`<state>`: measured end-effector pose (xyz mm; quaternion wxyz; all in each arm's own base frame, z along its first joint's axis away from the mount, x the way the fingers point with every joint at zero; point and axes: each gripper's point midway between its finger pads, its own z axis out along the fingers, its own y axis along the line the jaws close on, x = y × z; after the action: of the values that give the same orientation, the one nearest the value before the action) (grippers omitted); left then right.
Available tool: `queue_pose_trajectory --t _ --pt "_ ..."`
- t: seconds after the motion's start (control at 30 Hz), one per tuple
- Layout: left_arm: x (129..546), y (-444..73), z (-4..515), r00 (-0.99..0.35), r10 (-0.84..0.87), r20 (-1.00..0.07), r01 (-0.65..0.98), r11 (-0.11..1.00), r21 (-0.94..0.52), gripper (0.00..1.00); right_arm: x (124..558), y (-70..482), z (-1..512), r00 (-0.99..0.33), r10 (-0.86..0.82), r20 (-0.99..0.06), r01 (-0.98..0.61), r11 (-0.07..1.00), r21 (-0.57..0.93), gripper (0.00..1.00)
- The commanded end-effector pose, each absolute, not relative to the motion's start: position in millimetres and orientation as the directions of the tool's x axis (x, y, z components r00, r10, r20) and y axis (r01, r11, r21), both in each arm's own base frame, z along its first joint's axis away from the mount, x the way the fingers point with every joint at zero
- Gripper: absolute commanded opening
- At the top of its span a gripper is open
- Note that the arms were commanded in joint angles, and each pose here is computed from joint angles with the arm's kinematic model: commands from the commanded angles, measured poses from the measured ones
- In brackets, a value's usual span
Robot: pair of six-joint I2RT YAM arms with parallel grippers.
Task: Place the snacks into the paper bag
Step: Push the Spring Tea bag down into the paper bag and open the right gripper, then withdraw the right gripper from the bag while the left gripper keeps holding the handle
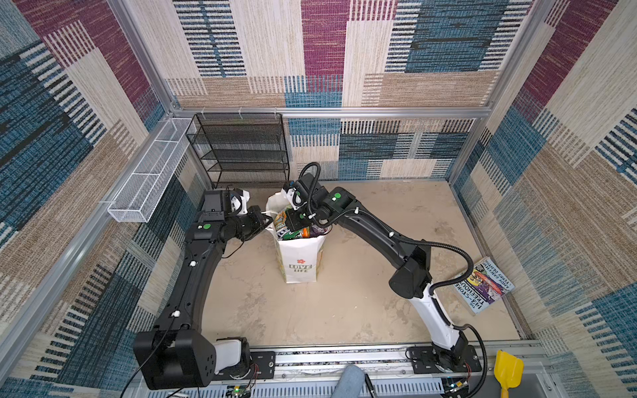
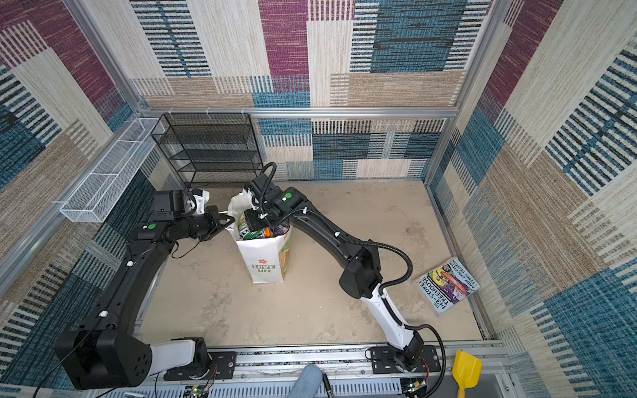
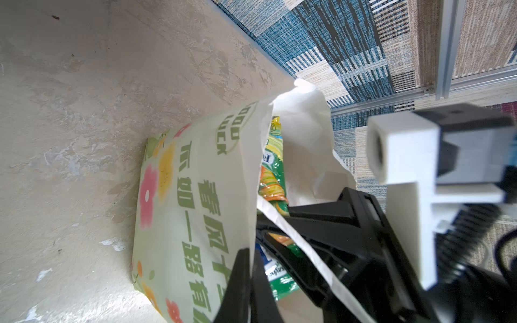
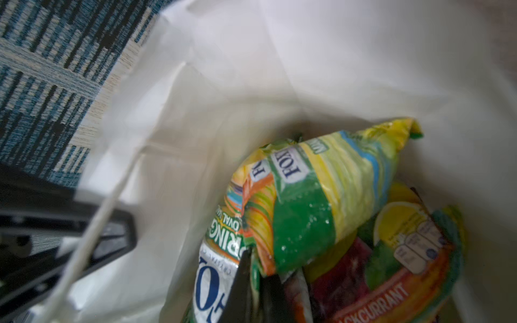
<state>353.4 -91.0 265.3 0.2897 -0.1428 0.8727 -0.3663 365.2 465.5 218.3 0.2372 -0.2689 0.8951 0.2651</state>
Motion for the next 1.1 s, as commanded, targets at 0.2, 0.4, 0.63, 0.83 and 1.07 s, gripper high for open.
queue_pose_trajectory --t 0.2,0.4,0.63,0.83,1.07 --pt "359 -97 280 -0.775 -0.451 -0.443 0.033 0.67 -0.741 0.0 365 456 185 -0.756 -0.414 -0.507 -0.602 0.743 0.292 0.2" --pt "358 -96 280 -0.775 -0.451 -0.443 0.032 0.673 -0.739 0.0 359 465 261 -0.699 -0.344 -0.627 -0.652 0.666 0.362 0.51" --pt "358 -96 281 -0.774 -0.45 -0.445 0.033 0.673 -0.738 0.05 361 432 347 -0.63 -0.212 -0.747 -0.636 0.693 0.339 0.61" --pt "355 -96 291 -0.76 -0.442 -0.476 0.059 0.682 -0.729 0.21 364 367 421 -0.549 -0.033 -0.835 -0.567 0.749 0.343 0.79" --pt "348 -90 307 -0.715 -0.441 -0.543 0.091 0.711 -0.697 0.46 373 287 433 -0.539 0.158 -0.827 -0.49 0.74 0.461 0.88"
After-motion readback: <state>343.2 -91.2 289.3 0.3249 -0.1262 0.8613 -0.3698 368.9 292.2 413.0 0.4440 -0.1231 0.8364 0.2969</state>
